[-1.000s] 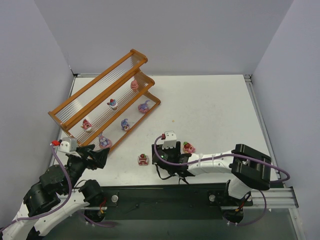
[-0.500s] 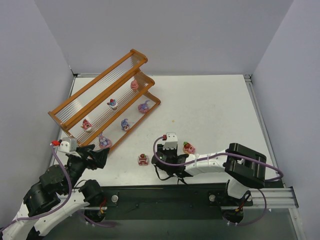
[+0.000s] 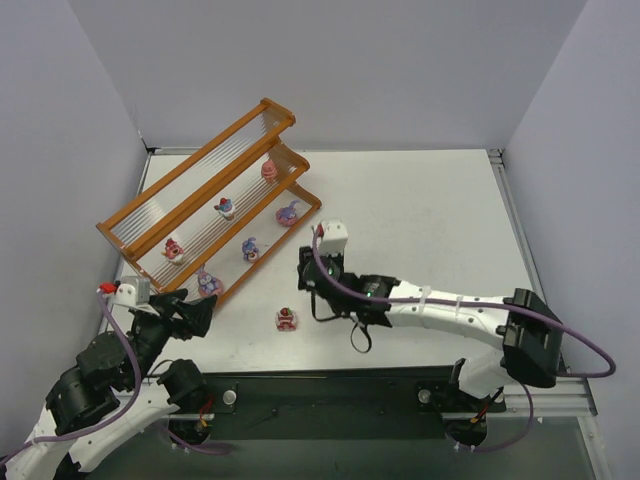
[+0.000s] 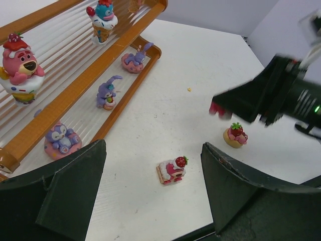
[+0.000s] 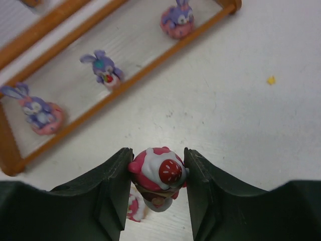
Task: Place and organize the plastic toys onto the shelf
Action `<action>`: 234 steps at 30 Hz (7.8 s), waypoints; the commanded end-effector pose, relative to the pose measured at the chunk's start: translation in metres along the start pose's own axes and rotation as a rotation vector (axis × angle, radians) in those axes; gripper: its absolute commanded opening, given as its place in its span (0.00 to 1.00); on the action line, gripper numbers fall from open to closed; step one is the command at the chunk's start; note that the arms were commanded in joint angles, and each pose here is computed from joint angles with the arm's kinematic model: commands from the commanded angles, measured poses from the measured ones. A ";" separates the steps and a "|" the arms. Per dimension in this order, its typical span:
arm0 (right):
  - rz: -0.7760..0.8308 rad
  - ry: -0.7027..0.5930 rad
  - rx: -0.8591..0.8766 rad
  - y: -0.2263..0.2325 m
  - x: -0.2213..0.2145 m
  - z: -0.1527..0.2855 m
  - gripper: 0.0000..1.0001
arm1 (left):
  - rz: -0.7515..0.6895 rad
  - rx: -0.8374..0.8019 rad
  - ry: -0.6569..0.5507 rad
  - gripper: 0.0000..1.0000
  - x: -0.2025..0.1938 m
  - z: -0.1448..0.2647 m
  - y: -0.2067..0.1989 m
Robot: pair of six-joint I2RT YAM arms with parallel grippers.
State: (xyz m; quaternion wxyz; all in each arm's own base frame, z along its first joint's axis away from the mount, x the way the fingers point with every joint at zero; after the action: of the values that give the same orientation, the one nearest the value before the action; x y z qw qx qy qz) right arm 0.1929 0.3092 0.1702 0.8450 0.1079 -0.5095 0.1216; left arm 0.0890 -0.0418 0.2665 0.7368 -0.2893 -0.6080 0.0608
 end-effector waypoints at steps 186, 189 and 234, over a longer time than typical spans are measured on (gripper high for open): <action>0.244 -0.576 0.579 0.136 0.264 -0.129 0.46 | -0.014 0.041 -0.262 0.86 0.130 0.033 -0.029; 0.247 -0.581 0.585 0.134 0.262 -0.123 0.46 | -0.017 0.044 -0.260 0.86 0.129 0.031 -0.030; 0.108 -0.413 0.534 0.059 0.194 0.038 0.25 | 0.008 0.236 0.018 0.47 0.192 -0.167 -0.027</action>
State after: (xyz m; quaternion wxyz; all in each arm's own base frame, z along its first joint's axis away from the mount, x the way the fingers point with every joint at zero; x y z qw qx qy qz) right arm 0.2421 0.3822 0.3441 0.6637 0.2992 -0.6177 0.2972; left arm 0.2794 -0.0488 0.4329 0.7711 -0.1040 -0.6158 0.1239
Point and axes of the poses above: each gripper's point midway between its finger pads, its own z axis back along the fingers, its own y axis along the line the jaws close on, x = y × z, the point moved 6 cm from there along z, back along the fingers, and after that the axes turned 7 degrees about z, right-handed, at the moved point
